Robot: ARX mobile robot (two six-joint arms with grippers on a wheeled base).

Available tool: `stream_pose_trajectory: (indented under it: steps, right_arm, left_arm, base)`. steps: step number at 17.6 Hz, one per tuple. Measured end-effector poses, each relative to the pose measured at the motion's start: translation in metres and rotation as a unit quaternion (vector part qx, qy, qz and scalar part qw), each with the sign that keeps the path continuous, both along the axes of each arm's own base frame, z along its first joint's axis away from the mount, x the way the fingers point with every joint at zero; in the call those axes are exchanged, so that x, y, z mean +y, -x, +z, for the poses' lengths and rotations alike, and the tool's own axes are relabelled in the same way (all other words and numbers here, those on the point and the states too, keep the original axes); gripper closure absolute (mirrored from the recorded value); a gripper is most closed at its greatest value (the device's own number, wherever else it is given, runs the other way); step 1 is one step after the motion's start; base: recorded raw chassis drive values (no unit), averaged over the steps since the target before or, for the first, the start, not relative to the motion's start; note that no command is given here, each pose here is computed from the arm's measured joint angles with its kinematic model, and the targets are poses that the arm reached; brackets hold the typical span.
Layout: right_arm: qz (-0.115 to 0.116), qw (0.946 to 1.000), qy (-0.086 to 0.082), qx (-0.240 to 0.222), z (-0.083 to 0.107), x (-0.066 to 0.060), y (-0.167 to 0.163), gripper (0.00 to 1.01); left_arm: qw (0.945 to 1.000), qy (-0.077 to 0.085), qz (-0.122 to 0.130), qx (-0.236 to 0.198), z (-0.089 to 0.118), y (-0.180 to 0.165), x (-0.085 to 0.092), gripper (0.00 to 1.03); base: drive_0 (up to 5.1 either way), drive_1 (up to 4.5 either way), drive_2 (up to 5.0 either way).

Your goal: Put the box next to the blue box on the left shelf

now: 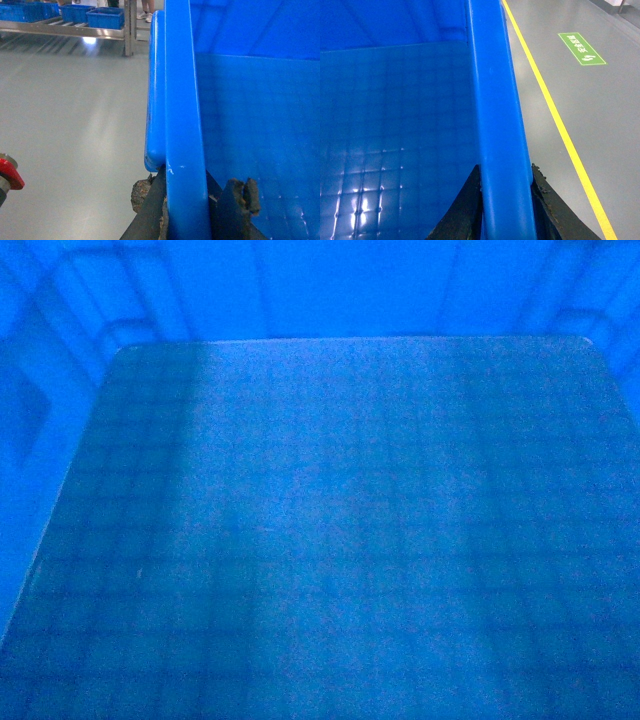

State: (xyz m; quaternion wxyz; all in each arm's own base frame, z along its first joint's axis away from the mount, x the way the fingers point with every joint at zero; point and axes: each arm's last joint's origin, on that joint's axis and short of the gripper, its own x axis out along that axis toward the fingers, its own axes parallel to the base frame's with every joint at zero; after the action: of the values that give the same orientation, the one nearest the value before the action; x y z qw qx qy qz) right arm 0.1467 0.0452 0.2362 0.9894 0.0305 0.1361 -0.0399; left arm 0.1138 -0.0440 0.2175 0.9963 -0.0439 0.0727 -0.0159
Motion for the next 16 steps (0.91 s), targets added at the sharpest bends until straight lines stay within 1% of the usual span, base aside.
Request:
stream_pose_trajectory:
  steps: [16]
  right_arm:
    - [0.002, 1.0, -0.001, -0.001, 0.0004, 0.0001, 0.0002, 0.83]
  left_arm:
    - [1.0, -0.001, 0.0, -0.001, 0.0003, 0.0001, 0.0001, 0.94]
  base:
    - [0.0, 3.81, -3.9]
